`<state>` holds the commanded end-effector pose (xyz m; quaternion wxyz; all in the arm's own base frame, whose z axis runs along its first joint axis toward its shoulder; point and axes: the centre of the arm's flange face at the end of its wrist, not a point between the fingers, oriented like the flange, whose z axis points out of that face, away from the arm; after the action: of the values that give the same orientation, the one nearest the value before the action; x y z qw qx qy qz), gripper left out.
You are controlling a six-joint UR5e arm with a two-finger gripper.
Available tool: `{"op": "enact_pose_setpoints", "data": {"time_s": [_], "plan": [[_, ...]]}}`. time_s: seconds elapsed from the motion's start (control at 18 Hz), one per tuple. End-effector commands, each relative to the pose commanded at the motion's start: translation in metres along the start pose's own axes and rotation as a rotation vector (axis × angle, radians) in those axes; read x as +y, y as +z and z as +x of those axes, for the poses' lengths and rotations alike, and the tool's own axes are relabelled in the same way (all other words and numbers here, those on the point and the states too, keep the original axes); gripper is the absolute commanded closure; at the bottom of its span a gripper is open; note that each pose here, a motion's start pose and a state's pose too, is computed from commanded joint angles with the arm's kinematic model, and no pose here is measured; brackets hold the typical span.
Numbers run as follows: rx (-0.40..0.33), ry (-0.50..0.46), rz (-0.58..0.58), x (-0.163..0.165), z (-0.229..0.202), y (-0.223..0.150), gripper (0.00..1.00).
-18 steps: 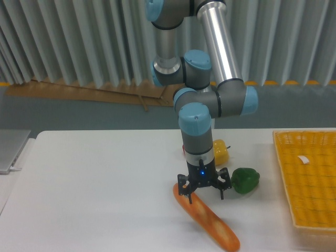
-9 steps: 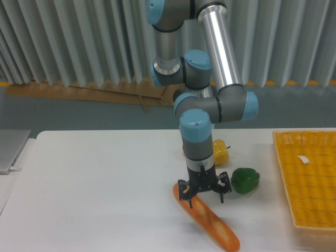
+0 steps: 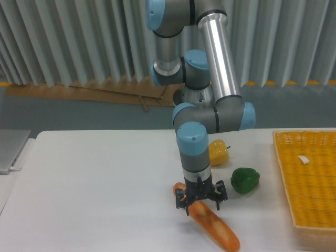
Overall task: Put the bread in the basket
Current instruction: 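Lower the open gripper over the orange bread loaf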
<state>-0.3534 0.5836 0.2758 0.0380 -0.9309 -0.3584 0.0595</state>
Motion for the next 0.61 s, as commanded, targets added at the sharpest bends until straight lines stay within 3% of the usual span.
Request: {"op": "enact_pose_setpoints", "data": {"time_s": [0.61], "plan": [[-0.006,-0.009,-0.018,-0.001,-0.011,0.014,0.00]]}}
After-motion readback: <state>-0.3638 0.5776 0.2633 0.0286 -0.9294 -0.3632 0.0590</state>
